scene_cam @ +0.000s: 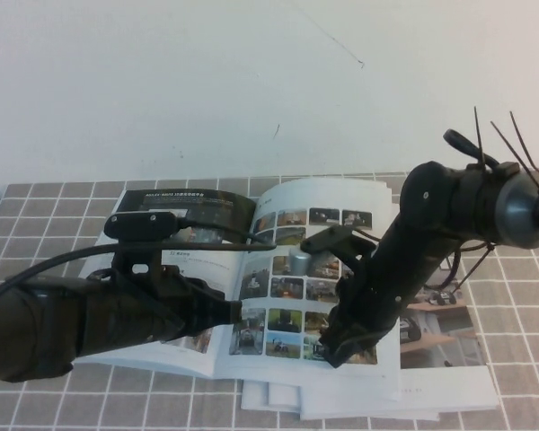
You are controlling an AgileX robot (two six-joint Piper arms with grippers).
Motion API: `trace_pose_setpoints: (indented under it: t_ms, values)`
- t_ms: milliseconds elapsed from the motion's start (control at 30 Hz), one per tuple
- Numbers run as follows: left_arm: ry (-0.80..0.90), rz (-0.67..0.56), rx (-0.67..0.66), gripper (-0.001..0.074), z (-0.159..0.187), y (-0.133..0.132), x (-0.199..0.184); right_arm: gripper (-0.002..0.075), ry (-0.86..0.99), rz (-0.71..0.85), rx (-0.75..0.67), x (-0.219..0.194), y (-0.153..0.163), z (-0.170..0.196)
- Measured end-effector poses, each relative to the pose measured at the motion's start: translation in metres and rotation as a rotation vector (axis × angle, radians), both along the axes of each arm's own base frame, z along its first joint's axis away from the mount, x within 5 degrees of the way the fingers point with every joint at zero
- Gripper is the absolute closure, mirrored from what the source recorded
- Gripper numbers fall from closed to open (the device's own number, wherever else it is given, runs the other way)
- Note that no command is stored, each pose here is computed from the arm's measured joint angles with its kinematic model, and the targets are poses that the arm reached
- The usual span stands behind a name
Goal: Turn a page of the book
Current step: Open the closed book
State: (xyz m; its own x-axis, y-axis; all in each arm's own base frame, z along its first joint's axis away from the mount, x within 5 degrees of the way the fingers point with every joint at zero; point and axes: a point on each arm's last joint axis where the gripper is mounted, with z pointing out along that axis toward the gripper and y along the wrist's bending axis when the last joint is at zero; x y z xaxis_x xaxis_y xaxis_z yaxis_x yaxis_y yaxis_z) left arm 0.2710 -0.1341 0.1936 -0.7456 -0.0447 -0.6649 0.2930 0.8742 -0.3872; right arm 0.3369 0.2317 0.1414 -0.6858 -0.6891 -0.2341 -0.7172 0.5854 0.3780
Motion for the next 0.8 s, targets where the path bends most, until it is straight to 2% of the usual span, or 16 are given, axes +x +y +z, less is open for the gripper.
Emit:
trace_pose_setpoints:
  t_ms: [133, 300, 367, 567, 800]
  values:
    - [-0.004, -0.002, 0.001, 0.0737, 0.001, 0.000, 0.000, 0.0726, 0.018, -0.010, -0.102, -0.001, -0.007, -0.006]
    - [-0.004, -0.003, 0.002, 0.0737, 0.001, 0.000, 0.000, 0.0726, -0.026, -0.033, -0.308, 0.001, -0.025, 0.000]
    - [-0.007, -0.009, 0.009, 0.0737, 0.000, 0.000, 0.001, 0.0726, -0.042, -0.030, -0.339, 0.002, -0.028, 0.001]
    - [0.040, -0.004, 0.049, 0.0737, -0.019, -0.001, 0.006, 0.0726, -0.102, -0.040, -0.324, 0.005, -0.028, 0.007]
    - [0.135, -0.010, 0.088, 0.0737, -0.051, -0.003, 0.012, 0.0727, -0.233, -0.135, -0.255, 0.016, -0.025, 0.021]
